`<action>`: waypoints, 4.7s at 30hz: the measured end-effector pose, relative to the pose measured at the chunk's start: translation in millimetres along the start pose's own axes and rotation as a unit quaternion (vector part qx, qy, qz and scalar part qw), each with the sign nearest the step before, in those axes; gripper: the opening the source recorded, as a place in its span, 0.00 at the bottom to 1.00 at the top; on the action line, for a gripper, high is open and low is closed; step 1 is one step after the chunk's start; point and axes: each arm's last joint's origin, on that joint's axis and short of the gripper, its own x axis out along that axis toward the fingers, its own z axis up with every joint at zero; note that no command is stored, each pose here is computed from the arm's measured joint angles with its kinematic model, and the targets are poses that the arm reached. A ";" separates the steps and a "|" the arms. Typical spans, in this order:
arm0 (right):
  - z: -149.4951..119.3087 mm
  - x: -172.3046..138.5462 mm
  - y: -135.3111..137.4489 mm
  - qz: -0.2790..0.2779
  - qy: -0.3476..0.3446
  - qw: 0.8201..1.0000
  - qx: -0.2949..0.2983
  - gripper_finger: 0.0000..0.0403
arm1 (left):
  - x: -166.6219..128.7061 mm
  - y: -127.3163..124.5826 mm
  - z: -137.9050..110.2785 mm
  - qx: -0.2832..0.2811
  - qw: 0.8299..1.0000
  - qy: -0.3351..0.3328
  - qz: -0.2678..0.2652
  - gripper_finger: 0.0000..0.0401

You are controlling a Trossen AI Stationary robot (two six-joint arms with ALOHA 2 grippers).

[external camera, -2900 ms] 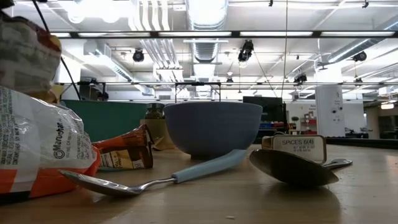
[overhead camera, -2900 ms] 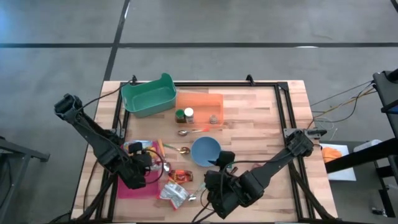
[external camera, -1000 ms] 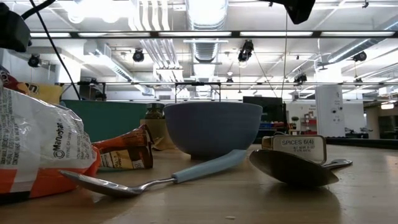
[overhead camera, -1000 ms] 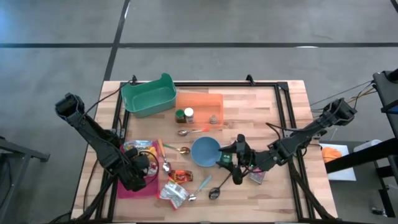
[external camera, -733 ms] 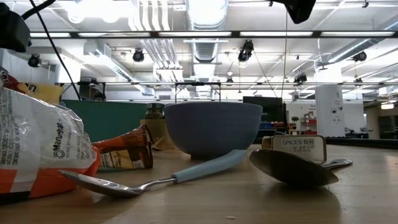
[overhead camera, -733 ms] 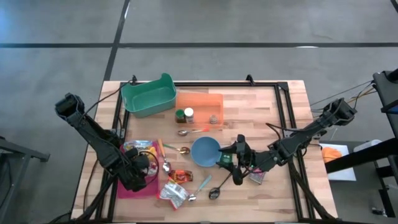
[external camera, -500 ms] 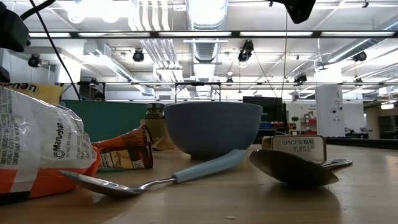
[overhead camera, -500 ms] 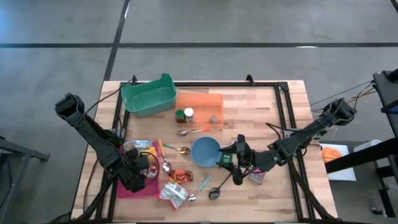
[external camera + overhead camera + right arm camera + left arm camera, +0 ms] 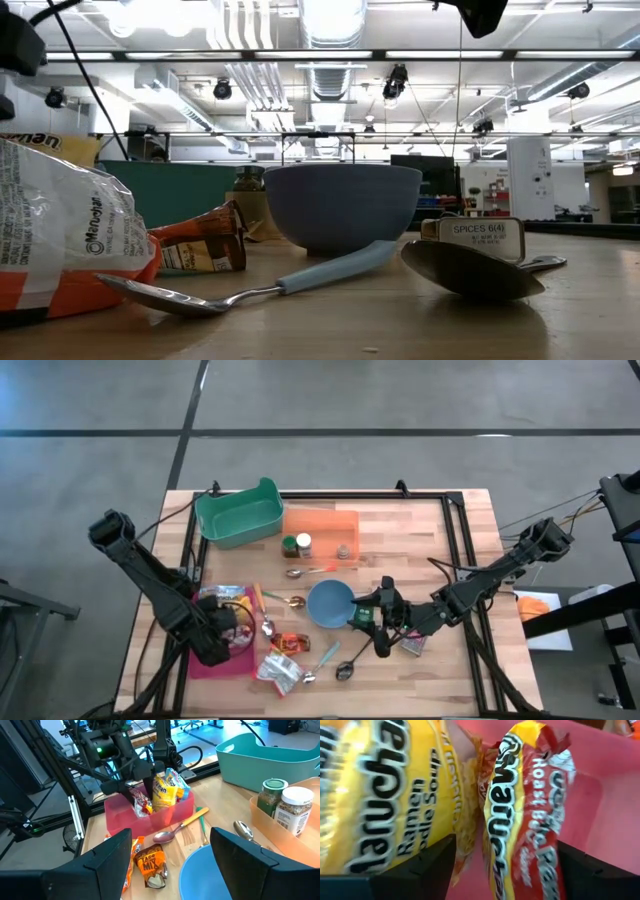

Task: Pick & Place Food Item
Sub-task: Put the red noodle pack into the pink bin, then put the green spoon into the green bin

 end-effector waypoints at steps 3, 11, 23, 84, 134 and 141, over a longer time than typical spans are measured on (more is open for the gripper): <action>0.0 0.0 0.0 0.000 0.000 1.000 0.000 0.66 | -12.2 -2.5 3.1 0.001 1.000 0.000 0.006 0.63; 0.0 0.0 0.1 0.001 0.001 1.000 0.000 0.66 | -19.1 -0.2 5.8 0.007 0.999 -0.030 0.037 0.49; 0.0 0.0 0.1 0.001 0.001 1.000 0.000 0.66 | -8.1 7.5 1.1 0.006 0.998 -0.021 0.060 0.27; -0.1 -0.1 0.3 0.004 0.002 1.000 0.000 0.66 | -56.4 3.5 14.5 -0.005 0.992 -0.074 0.102 0.20; -7.5 -28.0 -50.3 0.018 0.008 0.999 -0.047 0.66 | 40.4 52.7 148.8 0.219 0.969 -0.118 0.001 0.58; -10.5 -38.0 -59.4 0.033 -0.017 0.999 -0.026 0.66 | 58.0 56.5 152.6 0.232 0.969 -0.082 0.011 0.58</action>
